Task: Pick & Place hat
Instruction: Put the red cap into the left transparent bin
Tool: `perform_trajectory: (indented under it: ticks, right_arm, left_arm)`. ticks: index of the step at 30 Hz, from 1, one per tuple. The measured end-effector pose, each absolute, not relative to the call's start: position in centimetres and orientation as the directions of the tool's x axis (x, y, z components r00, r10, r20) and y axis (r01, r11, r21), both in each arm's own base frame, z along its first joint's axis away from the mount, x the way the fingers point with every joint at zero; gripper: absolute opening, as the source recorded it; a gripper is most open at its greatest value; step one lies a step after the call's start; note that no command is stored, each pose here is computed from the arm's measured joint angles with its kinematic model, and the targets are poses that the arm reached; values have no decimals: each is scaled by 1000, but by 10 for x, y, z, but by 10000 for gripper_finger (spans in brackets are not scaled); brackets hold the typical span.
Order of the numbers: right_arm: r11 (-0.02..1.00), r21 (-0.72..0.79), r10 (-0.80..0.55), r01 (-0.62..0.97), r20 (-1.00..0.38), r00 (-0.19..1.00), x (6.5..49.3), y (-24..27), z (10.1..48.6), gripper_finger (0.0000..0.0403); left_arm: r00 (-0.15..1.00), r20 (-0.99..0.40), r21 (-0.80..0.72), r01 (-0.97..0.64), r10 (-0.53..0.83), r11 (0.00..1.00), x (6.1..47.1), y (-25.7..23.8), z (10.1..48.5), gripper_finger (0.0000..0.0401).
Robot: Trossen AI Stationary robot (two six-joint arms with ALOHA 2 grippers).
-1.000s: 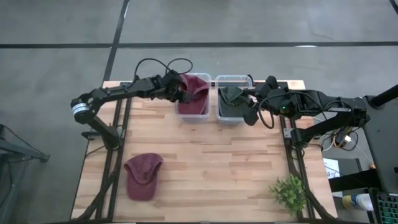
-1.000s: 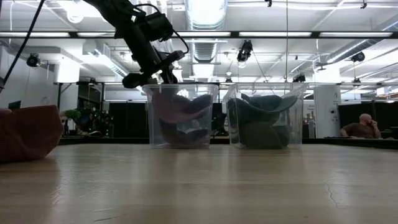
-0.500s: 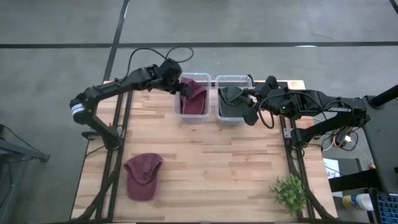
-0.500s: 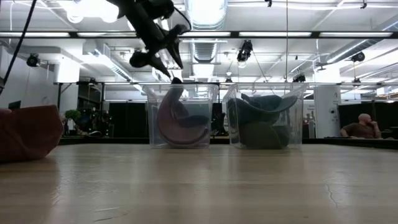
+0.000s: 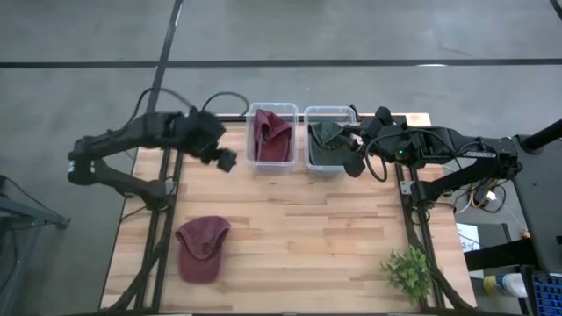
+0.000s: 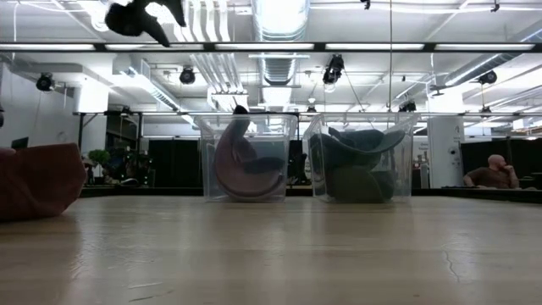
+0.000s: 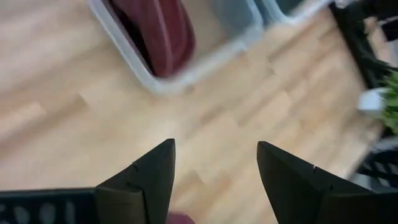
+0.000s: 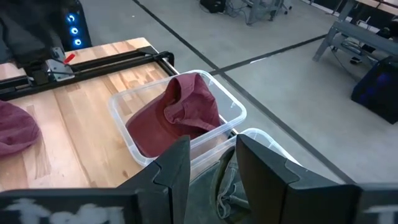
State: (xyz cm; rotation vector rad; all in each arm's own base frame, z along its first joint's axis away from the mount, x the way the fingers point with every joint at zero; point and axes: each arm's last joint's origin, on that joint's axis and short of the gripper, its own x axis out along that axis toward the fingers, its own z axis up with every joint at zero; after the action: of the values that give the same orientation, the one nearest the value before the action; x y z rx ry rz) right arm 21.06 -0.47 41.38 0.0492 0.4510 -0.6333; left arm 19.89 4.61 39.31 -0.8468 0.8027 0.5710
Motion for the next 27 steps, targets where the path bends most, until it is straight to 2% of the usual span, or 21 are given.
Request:
perform_trajectory:
  ticks: [4,9,17,27]
  right_arm:
    - [809,-94,-561,581,-421,713,211,-5,414,123]
    - [809,-95,-560,580,-421,713,211,-5,414,123]
    - [810,-98,-560,578,-422,713,211,-5,414,123]
    - [811,-102,-559,576,-427,711,210,-5,413,123]
  left_arm:
    - [594,-800,-488,-725,83,486,186,18,388,218]
    - [527,-850,-486,-787,4,380,180,-13,365,218]
    - [304,-951,-310,-925,-62,222,166,-53,318,218]
    - [112,-986,-129,-981,-120,144,142,-89,276,218]
